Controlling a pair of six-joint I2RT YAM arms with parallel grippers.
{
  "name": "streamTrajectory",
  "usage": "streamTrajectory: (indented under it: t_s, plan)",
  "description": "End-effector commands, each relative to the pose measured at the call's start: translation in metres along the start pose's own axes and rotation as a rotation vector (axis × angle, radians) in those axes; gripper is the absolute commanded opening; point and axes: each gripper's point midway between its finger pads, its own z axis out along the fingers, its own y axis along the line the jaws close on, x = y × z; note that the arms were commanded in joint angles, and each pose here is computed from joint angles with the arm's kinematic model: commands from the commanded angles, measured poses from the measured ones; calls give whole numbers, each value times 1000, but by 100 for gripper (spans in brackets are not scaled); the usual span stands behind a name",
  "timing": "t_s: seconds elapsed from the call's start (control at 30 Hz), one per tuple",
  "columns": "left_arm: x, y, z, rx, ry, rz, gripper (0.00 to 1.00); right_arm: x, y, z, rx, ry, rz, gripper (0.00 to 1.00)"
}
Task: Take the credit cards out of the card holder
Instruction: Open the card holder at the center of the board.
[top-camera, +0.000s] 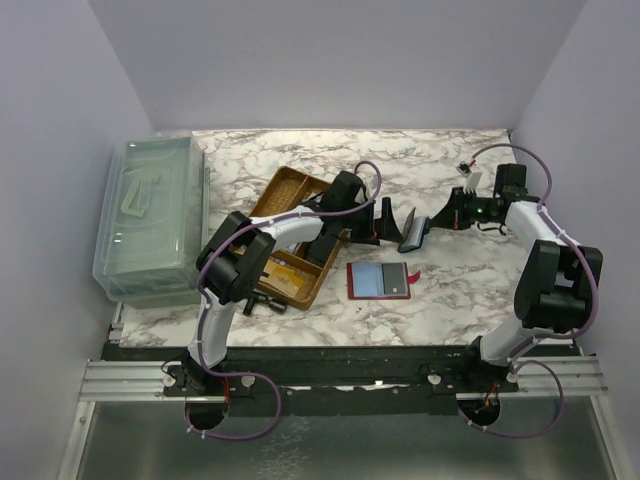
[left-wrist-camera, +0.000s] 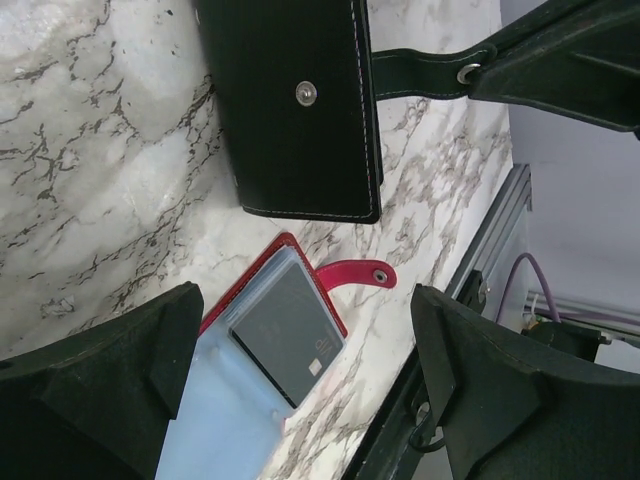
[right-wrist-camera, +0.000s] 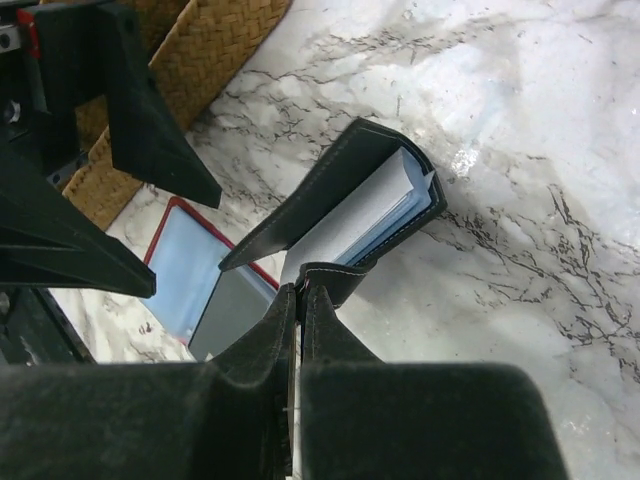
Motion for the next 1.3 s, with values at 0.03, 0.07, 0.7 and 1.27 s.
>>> streamTrajectory:
  t_s: [0.03, 0.07, 0.7, 1.27]
  plan:
    - [-13, 4, 3, -67, -69, 13, 93, 3, -23, 5, 89, 22, 109, 0]
    - [-17, 5, 5, -90, -87, 20, 93, 6, -23, 7, 85, 28, 114, 0]
    - [-42, 10, -2, -241, -213, 39, 89, -39, 3, 5, -45, -58, 106, 0]
    - [-44, 4, 16, -164, -148, -6, 72, 18, -128, -40, 718, 102, 43, 21]
